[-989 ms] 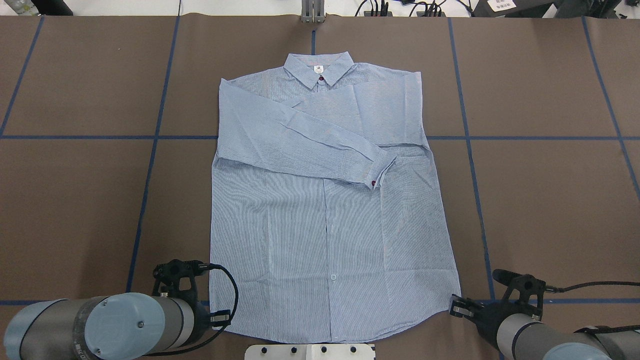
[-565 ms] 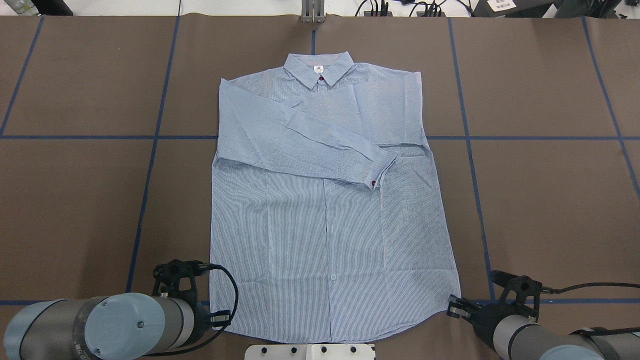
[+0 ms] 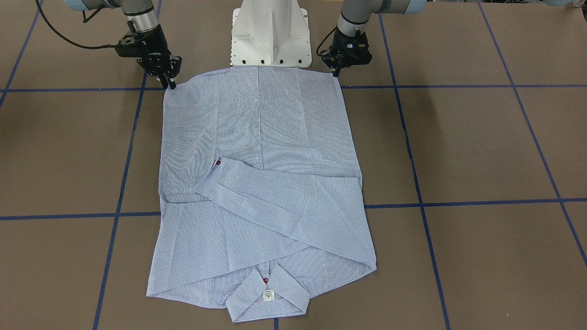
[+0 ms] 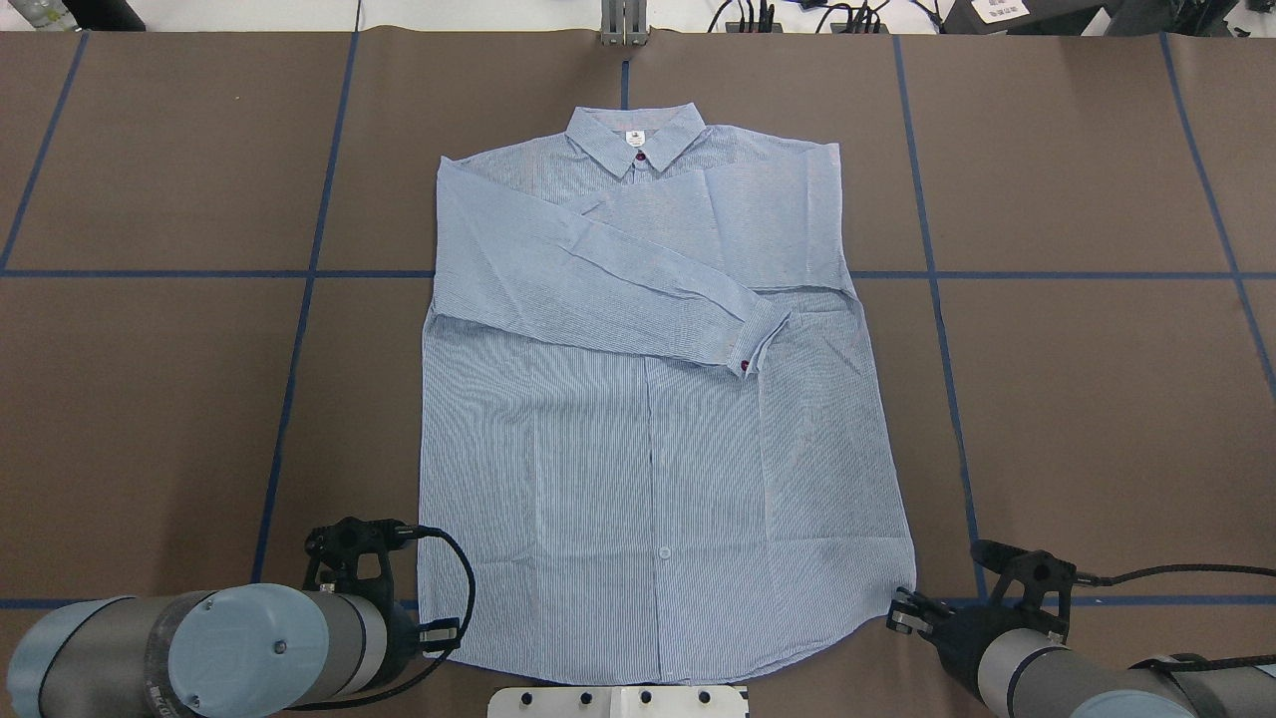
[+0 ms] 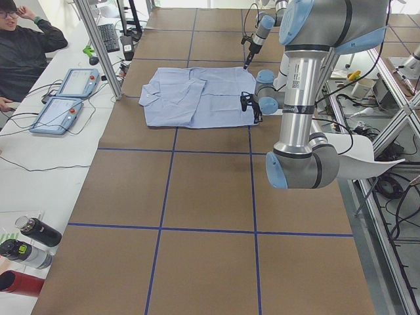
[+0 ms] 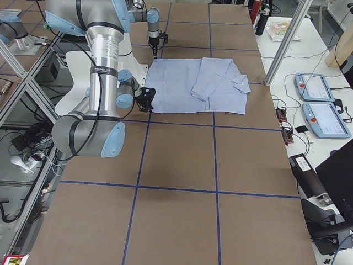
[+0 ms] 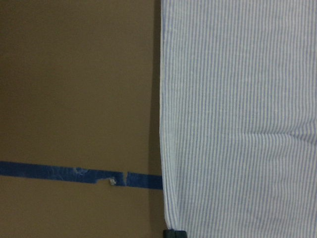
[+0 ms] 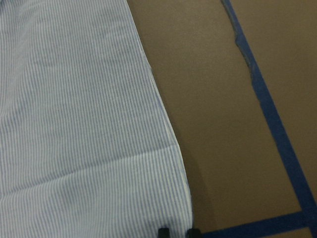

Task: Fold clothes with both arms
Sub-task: 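Lower both grippers and grasp the hem corners of the shirt, then lift the hem with both grippers and fold it up toward the collar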

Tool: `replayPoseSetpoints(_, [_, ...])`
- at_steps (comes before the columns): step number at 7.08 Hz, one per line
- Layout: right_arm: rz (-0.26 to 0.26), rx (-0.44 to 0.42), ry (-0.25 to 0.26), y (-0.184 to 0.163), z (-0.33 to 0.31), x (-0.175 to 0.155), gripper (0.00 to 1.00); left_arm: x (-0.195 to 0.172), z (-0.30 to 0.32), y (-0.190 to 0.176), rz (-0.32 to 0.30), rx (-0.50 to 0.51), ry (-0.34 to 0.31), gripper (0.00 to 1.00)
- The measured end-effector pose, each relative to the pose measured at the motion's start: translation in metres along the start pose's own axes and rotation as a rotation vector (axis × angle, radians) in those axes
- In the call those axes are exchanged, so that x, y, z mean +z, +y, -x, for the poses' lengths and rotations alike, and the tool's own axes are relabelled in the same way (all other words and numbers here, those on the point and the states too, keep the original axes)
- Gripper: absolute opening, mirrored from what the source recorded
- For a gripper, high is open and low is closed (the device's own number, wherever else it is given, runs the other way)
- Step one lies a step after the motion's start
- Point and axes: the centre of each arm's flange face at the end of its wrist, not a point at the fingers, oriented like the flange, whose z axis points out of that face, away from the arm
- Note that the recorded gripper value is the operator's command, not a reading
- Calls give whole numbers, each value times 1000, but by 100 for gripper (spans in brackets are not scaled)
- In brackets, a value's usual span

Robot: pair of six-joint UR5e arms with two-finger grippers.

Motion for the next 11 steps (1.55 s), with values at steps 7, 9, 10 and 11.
replayPoseSetpoints(7, [69,78,-78,-23,45,-71,0,-64,-12,3,29,3,93,0])
replayPoseSetpoints(9, [139,106,-52,-58,68,-153,0,-145,-16,16,97,11,133,0])
replayPoseSetpoints(10, [168,130,-38,-75,71,-180,0,-176,-15,21,123,14,149,0])
replayPoseSetpoints(11, [188,151,-29,-87,70,-193,0,-194,-16,22,137,13,165,0])
